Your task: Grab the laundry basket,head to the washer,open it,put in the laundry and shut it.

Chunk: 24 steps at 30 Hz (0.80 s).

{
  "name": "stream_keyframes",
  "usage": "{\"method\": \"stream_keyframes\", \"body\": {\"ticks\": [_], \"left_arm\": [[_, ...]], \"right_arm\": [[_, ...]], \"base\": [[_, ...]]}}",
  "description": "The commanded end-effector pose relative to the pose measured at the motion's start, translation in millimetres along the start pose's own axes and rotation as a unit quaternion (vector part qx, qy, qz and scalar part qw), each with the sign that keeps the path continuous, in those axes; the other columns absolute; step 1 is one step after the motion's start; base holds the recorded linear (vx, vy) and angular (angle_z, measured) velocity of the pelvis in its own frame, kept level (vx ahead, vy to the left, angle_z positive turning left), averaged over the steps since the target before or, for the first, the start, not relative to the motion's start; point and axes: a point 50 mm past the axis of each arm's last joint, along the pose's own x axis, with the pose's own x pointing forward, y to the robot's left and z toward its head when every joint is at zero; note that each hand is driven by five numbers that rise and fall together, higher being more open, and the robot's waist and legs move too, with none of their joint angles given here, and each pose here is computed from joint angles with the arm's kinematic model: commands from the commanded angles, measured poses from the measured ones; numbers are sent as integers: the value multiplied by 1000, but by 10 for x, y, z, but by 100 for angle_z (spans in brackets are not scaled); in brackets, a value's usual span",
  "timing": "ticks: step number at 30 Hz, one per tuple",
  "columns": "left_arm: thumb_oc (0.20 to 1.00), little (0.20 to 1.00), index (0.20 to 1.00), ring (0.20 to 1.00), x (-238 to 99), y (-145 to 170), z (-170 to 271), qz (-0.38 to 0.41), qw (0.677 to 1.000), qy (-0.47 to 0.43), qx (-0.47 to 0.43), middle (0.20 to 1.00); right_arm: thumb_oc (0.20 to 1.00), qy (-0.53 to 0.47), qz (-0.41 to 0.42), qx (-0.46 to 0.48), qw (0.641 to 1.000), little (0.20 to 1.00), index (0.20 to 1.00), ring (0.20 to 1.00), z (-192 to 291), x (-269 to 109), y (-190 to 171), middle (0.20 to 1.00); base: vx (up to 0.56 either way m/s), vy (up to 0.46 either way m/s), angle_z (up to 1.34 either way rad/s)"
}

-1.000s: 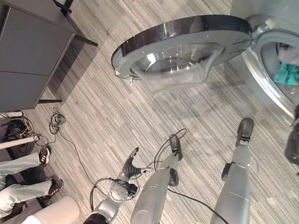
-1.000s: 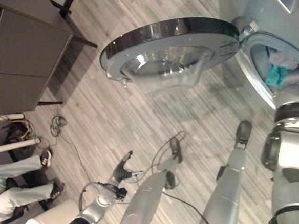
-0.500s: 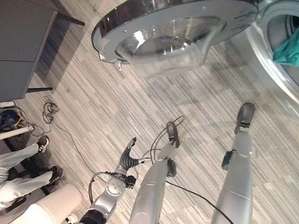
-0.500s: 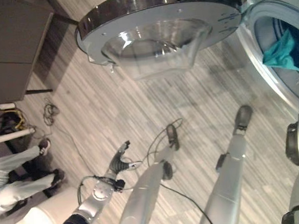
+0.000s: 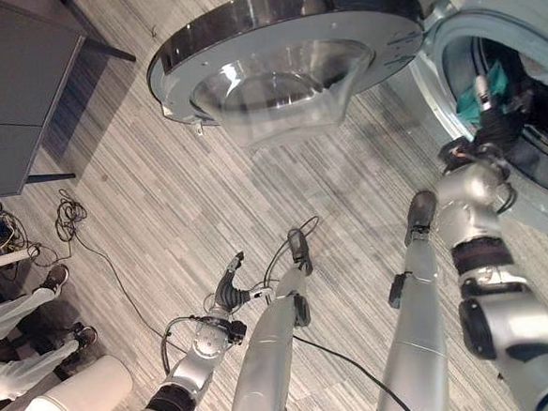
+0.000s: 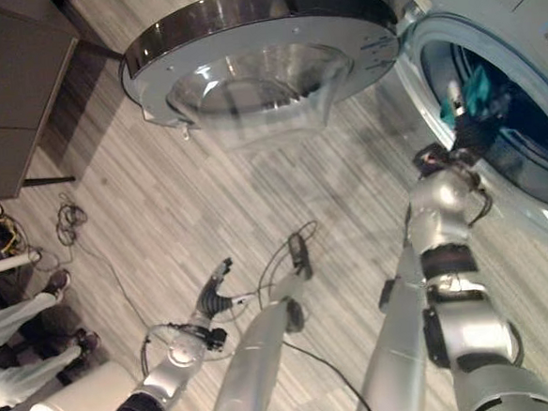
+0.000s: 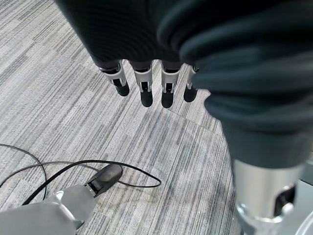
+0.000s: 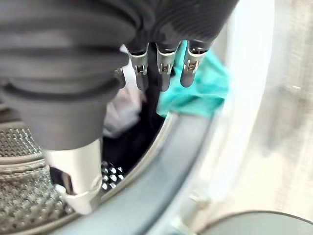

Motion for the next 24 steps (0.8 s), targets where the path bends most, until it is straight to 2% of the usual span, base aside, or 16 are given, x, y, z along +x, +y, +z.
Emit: {"method": "stream_keyframes", "body": {"ticks": [1, 3, 4, 6, 9, 11, 13, 14, 15, 17, 18, 19, 20, 21, 23, 24], "left_arm": [[1000, 1000, 1000, 1000, -72, 86, -80, 22, 1000, 5, 14, 1000], [1000, 1000, 1000, 1000, -81, 115, -101, 29, 999, 8, 26, 1000], [1000, 1000, 1000, 1000, -84, 116, -105, 29, 999, 9, 26, 1000], [1000, 1000, 1000, 1000, -79, 143, -151, 39, 998, 21, 33, 1000], [1000, 1000, 1000, 1000, -98, 209, -226, 57, 997, 39, 40, 1000], [1000, 1000, 1000, 1000, -130, 230, -324, 67, 995, 61, 42, 1000], [1000, 1000, 1000, 1000, -175, 267, -434, 78, 992, 87, 41, 1000], [1000, 1000, 1000, 1000, -209, 285, -489, 81, 991, 98, 44, 1000], [1000, 1000, 1000, 1000, -210, 285, -489, 81, 991, 98, 44, 1000], [1000, 1000, 1000, 1000, -277, 318, -616, 87, 987, 128, 50, 1000], [1000, 1000, 1000, 1000, -356, 369, -714, 95, 983, 150, 53, 1000], [1000, 1000, 1000, 1000, -357, 370, -715, 95, 983, 150, 53, 1000], [1000, 1000, 1000, 1000, -426, 403, -806, 95, 979, 171, 56, 1000], [1000, 1000, 1000, 1000, -426, 405, -806, 95, 979, 171, 56, 1000], [1000, 1000, 1000, 1000, -509, 452, -896, 92, 974, 193, 68, 1000], [1000, 1000, 1000, 1000, -510, 455, -896, 92, 974, 193, 68, 1000]], "right_arm": [[1000, -44, 64, -44, 996, 1000, 1000, 1000, 28, -162, 79, 1000], [1000, 25, 108, -87, 990, 1000, 1000, 1000, -372, -519, 25, 1000], [1000, 26, 108, -88, 990, 1000, 1000, 1000, -375, -524, 25, 1000], [1000, 113, 136, -119, 977, 1000, 1000, 1000, -755, -886, -111, 1000], [1000, 188, 169, -192, 948, 1000, 1000, 1000, -1042, -1225, -342, 1000], [1000, 243, 155, -209, 935, 1000, 1000, 1000, -1197, -1395, -568, 1000], [1000, 306, 159, -273, 898, 1000, 1000, 1000, -1367, -1610, -869, 1000], [1000, 326, 164, -304, 880, 1000, 1000, 1000, -1410, -1694, -996, 1000], [1000, 326, 164, -304, 880, 1000, 1000, 1000, -1411, -1694, -996, 1000], [1000, 363, 174, -369, 838, 1000, 1000, 1000, -1481, -1848, -1255, 1000], [1000, 393, 166, -408, 807, 1000, 1000, 1000, -1484, -1973, -1511, 1000], [1000, 393, 166, -408, 807, 1000, 1000, 1000, -1484, -1974, -1511, 1000], [1000, 418, 146, -432, 786, 1000, 1000, 1000, -1455, -2064, -1751, 1000], [1000, 418, 147, -431, 786, 1000, 1000, 1000, -1456, -2065, -1749, 1000], [1000, 451, 119, -451, 761, 1000, 1000, 1000, -1393, -2236, -2039, 1000], [1000, 451, 119, -451, 761, 1000, 1000, 1000, -1394, -2237, -2037, 1000]], "base": [[-45, 34, 1], [-42, 37, 2], [-33, 25, 2], [-40, 28, 3], [-22, 24, 7], [13, 44, -2], [54, 47, -7], [51, 28, -6], [68, 35, 0], [93, 90, -3], [103, 103, -11], [146, 145, -6], [51, 83, -4], [80, 122, -3], [88, 131, 0], [99, 199, 14]]}}
